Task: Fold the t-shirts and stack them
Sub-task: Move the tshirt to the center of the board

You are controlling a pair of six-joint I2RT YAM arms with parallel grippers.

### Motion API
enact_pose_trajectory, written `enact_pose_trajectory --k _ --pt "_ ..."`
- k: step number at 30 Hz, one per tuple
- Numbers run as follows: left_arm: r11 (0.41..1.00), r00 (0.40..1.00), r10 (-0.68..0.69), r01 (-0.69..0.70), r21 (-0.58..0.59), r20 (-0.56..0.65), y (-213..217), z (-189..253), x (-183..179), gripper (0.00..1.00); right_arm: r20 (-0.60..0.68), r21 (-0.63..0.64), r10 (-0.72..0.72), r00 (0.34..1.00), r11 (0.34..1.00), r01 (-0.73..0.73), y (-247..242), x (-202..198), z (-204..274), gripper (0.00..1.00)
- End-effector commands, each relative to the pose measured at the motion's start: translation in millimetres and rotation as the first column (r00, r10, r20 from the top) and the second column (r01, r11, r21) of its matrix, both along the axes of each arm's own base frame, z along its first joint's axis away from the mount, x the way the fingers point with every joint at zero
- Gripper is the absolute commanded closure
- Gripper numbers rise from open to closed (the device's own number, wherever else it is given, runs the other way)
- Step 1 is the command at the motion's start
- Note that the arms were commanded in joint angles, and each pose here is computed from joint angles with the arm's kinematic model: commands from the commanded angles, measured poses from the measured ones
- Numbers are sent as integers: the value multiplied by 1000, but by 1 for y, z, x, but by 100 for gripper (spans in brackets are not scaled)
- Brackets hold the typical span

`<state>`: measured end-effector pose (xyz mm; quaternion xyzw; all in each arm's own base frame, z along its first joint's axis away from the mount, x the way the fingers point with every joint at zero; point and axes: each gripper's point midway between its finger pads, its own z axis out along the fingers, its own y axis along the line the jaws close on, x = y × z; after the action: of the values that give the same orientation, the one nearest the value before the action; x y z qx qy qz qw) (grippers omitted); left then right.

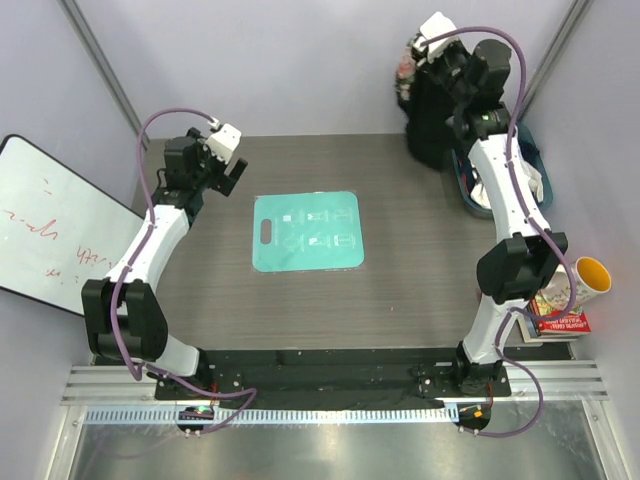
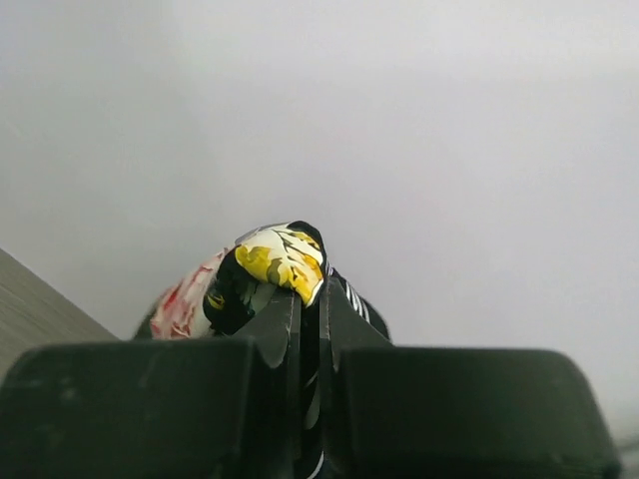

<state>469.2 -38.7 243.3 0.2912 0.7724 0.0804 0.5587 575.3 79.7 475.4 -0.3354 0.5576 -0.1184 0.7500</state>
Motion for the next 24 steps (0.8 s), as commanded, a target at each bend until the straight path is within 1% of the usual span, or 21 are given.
enact_pose_trajectory --k 1,3,5,6,8,9,10,11,12,13,14,15,16,17,18,19,20,21,22,23,24 --pt "999 994 35 -37 12 101 4 24 12 0 419 0 117 901 992 -129 22 -96 159 99" --pt "999 993 36 -37 11 110 4 28 10 0 491 9 95 866 993 -114 18 -111 182 99" --pt "999 993 35 -36 10 109 3 28 8 0 507 11 66 859 997 -82 12 -115 191 99" --pt "999 994 29 -31 12 107 1 26 7 0 517 6 25 856 999 -33 4 -116 197 99" --pt "1000 994 23 -25 16 106 -1 25 6 0 475 -6 -5 880 1000 9 -3 -116 187 99" --pt "1000 995 17 -19 16 103 -3 24 5 0 405 -55 -13 914 998 38 -4 -98 152 99" --pt "1000 995 13 -15 18 102 -3 23 4 0 352 -106 -1 936 994 41 -2 -92 127 99" --pt "1000 995 13 -15 19 100 -3 22 4 0 245 -165 16 969 986 25 1 -85 87 76" --pt "1000 995 9 -11 21 98 -4 21 4 0 128 -225 26 991 974 3 1 -82 29 56" --pt "1000 995 4 -6 19 96 -6 20 4 0 54 -299 47 997 954 -28 4 -85 -8 34" --pt "1000 996 1 -3 22 92 -6 18 3 0 -38 -357 50 998 932 -61 3 -89 -51 1" --pt "1000 996 -4 2 23 92 -8 18 3 0 -156 -399 46 987 911 -105 0 -99 -114 0" --pt "1000 996 -15 13 23 91 -10 17 2 0 -197 -474 47 979 870 -137 -2 -105 -143 0" --pt "999 995 -28 25 36 94 -12 17 1 0 -284 -504 33 958 845 -178 -6 -115 -176 0" --pt "998 996 -41 38 43 82 -14 13 -1 0 -342 -509 22 939 836 -205 -9 -125 -206 0" --pt "997 995 -63 60 51 73 -17 12 -3 0 -353 -509 17 936 836 -207 -10 -128 -213 0" --pt "990 989 -138 136 47 50 -29 7 -8 0 -372 -503 8 928 838 -209 -12 -130 -220 0" --pt "975 977 -211 208 81 24 -36 2 -13 0 -377 -501 9 926 839 -212 -12 -131 -220 0" --pt "957 959 -275 280 80 -64 -45 -17 -26 0 -378 -496 13 926 841 -214 -11 -131 -218 0" --pt "923 920 -371 380 64 -124 -59 -29 -39 0 -402 -493 17 915 839 -232 -11 -133 -222 0" --pt "880 884 -444 461 112 -150 -71 -32 -46 0 -399 -494 42 916 832 -254 -6 -134 -213 0"
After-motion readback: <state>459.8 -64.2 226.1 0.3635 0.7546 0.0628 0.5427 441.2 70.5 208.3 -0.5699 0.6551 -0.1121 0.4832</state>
